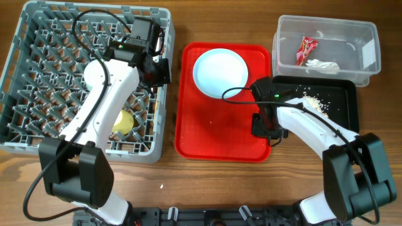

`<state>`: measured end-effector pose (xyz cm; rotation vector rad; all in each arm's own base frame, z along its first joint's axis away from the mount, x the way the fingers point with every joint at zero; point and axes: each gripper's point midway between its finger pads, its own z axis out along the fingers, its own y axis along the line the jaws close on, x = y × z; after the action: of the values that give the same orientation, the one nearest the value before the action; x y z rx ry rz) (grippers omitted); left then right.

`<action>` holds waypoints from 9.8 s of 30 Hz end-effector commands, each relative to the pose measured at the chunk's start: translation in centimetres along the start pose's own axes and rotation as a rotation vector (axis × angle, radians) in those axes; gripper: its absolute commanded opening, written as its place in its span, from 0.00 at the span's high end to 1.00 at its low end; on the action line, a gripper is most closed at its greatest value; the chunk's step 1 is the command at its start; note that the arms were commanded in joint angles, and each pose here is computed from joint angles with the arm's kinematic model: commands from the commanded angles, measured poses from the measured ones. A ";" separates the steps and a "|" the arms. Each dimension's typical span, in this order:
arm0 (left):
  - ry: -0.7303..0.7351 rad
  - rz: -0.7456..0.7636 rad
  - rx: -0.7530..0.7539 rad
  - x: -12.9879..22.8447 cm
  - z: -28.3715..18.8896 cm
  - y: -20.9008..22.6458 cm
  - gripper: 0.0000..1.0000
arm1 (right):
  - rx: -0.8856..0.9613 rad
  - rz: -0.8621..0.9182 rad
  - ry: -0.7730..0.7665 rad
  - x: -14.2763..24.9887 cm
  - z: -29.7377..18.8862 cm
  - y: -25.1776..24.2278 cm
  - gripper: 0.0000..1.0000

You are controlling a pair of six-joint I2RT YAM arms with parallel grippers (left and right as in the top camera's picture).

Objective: Sort waste into correct bins and load items into the dishwasher rack

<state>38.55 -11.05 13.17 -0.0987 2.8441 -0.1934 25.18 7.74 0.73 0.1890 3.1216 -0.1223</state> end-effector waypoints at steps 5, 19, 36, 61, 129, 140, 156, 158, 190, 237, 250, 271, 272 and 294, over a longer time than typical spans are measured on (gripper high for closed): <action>-0.017 -0.012 0.018 -0.2 -0.7 -0.2 0.95 | -0.093 -0.052 -0.121 -4.2 -4.0 2.5 0.94; -0.016 -0.012 0.018 -0.2 -0.7 -0.2 0.95 | -0.106 -0.024 -0.223 -7.1 -5.4 3.1 0.96; -0.013 -0.012 0.016 -0.1 -0.7 -0.1 0.96 | -0.050 0.045 -0.220 -8.3 -3.8 1.3 0.96; -0.013 -0.012 0.016 -0.1 -0.7 -0.2 0.96 | -0.033 0.119 -0.154 -8.5 -1.3 -0.2 0.96; -0.314 0.442 0.212 -2.3 1.3 -21.5 0.14 | -0.271 0.558 -0.365 -7.5 -15.8 -16.7 0.08; -0.185 0.645 0.138 3.1 9.2 -23.9 0.19 | -0.274 0.560 -0.343 -7.6 -15.1 -16.6 0.08; -0.098 0.700 -0.045 6.3 15.5 -21.6 0.23 | -0.274 0.561 -0.339 -7.6 -15.1 -16.6 0.09; -0.094 0.704 -0.071 6.4 15.8 -21.2 0.28 | -0.273 0.561 -0.338 -7.5 -15.1 -16.6 0.08; -0.218 0.861 -0.301 5.0 11.3 -20.4 0.96 | -0.273 0.563 -0.329 -7.3 -15.0 -16.5 0.08; -0.209 0.381 -0.072 2.7 13.2 -20.3 0.37 | -0.273 0.563 -0.323 -7.2 -14.9 -16.5 0.08; -0.144 0.536 -0.130 5.6 15.4 -20.3 0.73 | -0.273 0.563 -0.323 -7.2 -14.9 -16.5 0.08; -0.253 0.809 -0.409 4.6 12.4 -19.6 0.96 | -0.273 0.563 -0.322 -7.2 -14.9 -16.5 0.08; -0.258 0.828 -0.420 4.6 12.3 -19.7 0.96 | -0.273 0.563 -0.322 -7.2 -14.9 -16.5 0.08; -0.307 0.898 -0.499 5.3 10.5 -20.5 0.96 | -0.273 0.563 -0.319 -7.1 -14.9 -16.5 0.09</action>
<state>36.74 -33.48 3.27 0.9566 2.3277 0.5935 29.88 -8.22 16.85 0.9219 2.6101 0.2392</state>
